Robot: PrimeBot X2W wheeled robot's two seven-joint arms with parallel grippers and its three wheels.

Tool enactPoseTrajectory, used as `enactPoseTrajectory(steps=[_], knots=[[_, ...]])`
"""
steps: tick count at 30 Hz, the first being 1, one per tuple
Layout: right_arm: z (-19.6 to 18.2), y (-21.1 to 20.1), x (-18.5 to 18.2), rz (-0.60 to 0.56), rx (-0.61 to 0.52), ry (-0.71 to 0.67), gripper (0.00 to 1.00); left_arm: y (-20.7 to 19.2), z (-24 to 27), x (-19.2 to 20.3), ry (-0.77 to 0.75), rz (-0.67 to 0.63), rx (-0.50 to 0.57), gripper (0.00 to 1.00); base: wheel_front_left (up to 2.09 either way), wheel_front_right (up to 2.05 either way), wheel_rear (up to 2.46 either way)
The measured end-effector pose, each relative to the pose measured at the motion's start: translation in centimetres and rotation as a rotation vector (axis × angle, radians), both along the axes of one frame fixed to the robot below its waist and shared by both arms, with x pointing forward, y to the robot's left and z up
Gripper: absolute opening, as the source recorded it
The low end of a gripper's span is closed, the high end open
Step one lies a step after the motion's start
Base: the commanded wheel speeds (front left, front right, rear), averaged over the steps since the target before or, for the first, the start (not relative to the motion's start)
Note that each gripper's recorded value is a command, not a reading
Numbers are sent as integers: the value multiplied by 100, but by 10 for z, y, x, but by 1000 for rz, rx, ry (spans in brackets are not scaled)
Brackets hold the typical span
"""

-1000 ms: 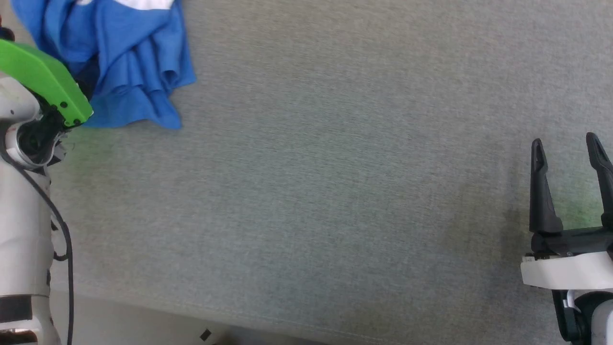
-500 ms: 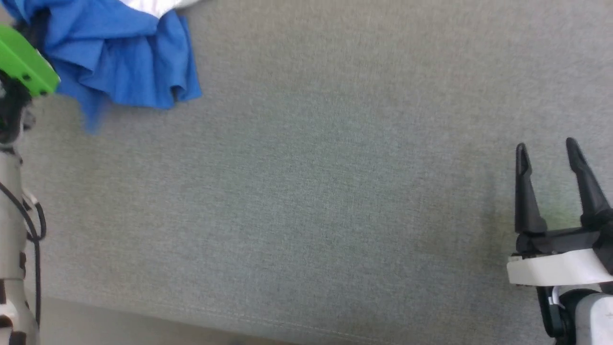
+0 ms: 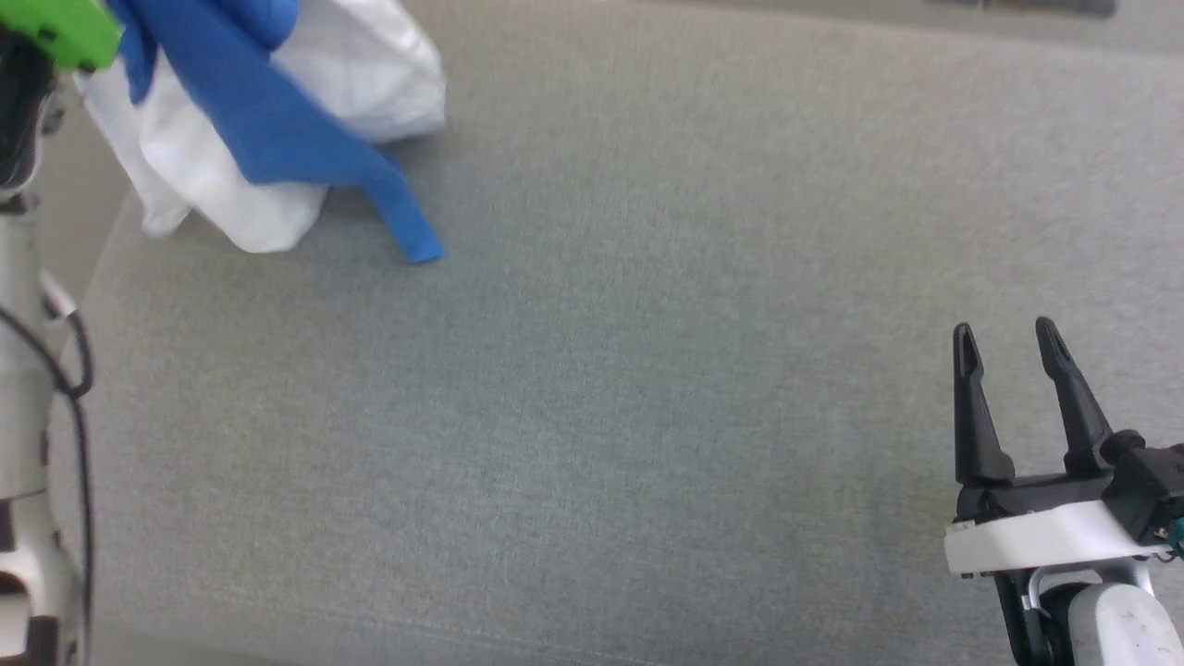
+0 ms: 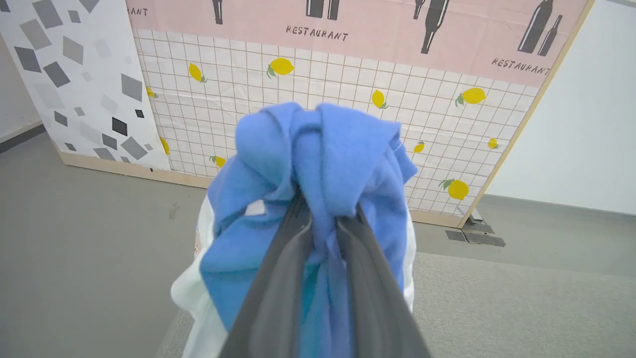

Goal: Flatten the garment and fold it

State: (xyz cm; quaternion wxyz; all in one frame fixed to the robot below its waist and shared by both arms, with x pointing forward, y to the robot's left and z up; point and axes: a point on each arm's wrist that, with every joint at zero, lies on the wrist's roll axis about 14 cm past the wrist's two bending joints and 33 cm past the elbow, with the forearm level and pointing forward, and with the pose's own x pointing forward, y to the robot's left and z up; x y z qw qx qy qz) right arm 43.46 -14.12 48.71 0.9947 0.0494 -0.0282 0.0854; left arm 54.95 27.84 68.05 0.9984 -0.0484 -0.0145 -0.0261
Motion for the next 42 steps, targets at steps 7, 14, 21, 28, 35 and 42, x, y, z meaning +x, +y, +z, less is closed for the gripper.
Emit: enactPoseTrajectory(steps=[7,14,21,28,35,42], knots=[[21,-20,-23,-56,15,-43,100,-80,90,-26,-198,-170,-45,0,0,0,0],[40,-37,-40,-104,30,-93,100,-162,147,-55,-319,-343,-112,0,0,0,0],[53,-61,-55,-175,40,-126,100,-242,160,-75,-339,-520,-175,0,0,0,0],[51,-86,-62,-252,27,-121,100,-290,123,-74,-292,-601,-236,0,0,0,0],[36,-95,-57,-277,15,-78,100,-314,7,-59,-89,-568,-324,0,0,0,0],[20,-89,-37,-259,8,-37,100,-306,-199,-55,368,-442,-160,0,0,0,0]])
